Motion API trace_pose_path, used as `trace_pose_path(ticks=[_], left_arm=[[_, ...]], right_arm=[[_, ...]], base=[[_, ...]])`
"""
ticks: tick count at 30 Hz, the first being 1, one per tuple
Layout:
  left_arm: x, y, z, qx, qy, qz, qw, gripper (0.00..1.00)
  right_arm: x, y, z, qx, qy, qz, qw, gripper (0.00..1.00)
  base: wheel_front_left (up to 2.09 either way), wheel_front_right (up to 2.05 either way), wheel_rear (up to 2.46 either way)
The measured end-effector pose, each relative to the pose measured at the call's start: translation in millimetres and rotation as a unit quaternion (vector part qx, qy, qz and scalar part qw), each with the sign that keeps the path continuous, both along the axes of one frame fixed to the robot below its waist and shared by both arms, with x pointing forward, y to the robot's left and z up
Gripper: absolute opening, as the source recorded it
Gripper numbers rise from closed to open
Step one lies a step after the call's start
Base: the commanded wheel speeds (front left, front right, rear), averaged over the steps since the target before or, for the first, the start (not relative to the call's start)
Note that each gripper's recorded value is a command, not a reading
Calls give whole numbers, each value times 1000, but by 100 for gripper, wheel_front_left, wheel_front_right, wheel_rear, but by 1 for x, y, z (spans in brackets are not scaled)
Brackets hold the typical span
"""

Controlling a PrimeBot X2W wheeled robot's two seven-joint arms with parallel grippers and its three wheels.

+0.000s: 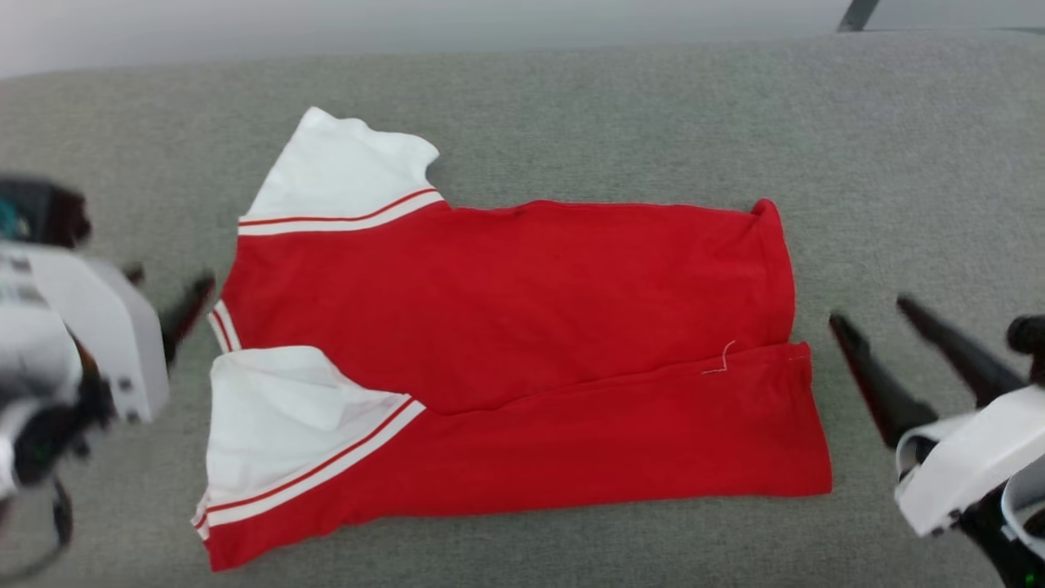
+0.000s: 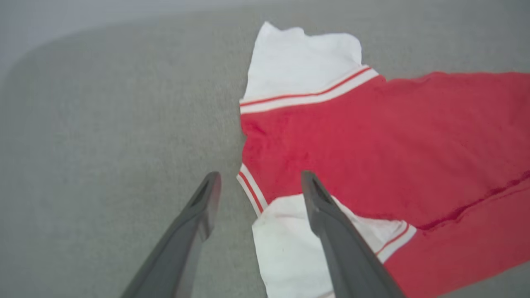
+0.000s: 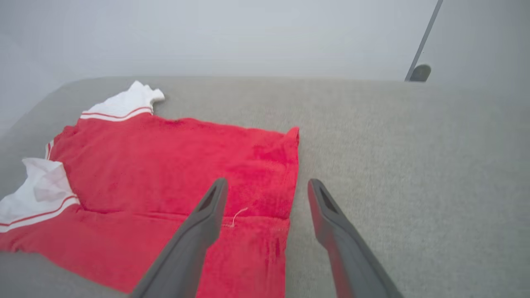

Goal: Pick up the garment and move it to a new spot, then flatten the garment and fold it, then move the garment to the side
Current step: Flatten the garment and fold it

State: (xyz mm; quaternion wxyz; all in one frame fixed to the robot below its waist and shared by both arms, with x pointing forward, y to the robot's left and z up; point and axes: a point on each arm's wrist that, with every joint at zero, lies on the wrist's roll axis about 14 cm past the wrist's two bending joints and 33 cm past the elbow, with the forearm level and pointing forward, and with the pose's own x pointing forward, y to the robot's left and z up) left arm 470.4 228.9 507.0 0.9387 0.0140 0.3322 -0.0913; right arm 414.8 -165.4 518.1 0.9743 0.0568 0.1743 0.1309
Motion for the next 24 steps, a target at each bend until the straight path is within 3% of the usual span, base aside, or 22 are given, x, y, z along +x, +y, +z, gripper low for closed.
trace_pose_path(ticks=[6, 12, 24], left_arm=[[63, -17, 32, 10, -83, -32, 996, 100], [112, -21, 26, 16, -88, -32, 995, 100], [173, -35, -33, 20, 8, -36, 999, 100]], right_arm=[[18, -5, 45, -4, -122, -15, 992, 100], [28, -12, 77, -1, -210, -33, 977, 100], [36, -38, 46, -14, -188, -73, 979, 100]], base=[[0, 0, 0], [0, 0, 0], [0, 0, 0]])
